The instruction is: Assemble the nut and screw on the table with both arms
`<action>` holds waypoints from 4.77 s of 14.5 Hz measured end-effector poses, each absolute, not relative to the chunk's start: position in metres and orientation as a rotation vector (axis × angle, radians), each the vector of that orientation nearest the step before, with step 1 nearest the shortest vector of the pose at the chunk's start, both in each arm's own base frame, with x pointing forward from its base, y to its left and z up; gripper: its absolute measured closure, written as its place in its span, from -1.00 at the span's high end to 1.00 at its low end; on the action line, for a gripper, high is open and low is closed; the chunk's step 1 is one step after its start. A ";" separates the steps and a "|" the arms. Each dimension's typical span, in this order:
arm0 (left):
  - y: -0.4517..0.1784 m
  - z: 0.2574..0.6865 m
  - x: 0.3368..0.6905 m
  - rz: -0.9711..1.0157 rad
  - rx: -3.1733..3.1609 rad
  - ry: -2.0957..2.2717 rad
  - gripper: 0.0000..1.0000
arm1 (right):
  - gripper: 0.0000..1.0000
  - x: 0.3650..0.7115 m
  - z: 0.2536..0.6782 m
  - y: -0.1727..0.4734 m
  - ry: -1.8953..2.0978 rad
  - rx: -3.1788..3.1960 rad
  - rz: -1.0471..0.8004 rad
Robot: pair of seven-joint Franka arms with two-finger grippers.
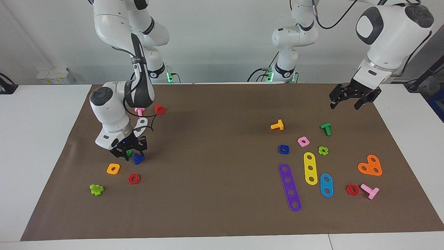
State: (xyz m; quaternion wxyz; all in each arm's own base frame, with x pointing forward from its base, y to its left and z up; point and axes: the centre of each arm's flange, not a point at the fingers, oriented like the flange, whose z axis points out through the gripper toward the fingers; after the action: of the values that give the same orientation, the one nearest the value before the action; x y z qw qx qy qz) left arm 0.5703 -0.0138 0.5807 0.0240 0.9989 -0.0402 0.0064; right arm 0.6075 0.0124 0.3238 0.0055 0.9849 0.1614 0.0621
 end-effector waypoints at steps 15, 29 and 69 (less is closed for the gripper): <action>-0.014 0.580 0.570 0.020 3.091 -0.129 1.00 | -0.61 0.601 0.303 0.005 0.552 3.078 0.147; -0.011 0.563 0.567 0.088 3.094 -0.114 1.00 | -0.61 0.652 0.444 0.187 -0.065 3.203 0.401; -0.158 0.292 0.571 -0.010 3.058 -0.379 0.51 | 1.00 0.627 0.580 0.117 -0.443 3.105 0.387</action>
State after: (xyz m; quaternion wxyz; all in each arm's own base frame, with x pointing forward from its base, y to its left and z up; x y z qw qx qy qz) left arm 0.5706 -0.1581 0.2919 0.0300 0.9920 -0.1230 -0.0033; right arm 0.6270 0.1172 0.5805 -0.0091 0.9825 -0.1401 0.1223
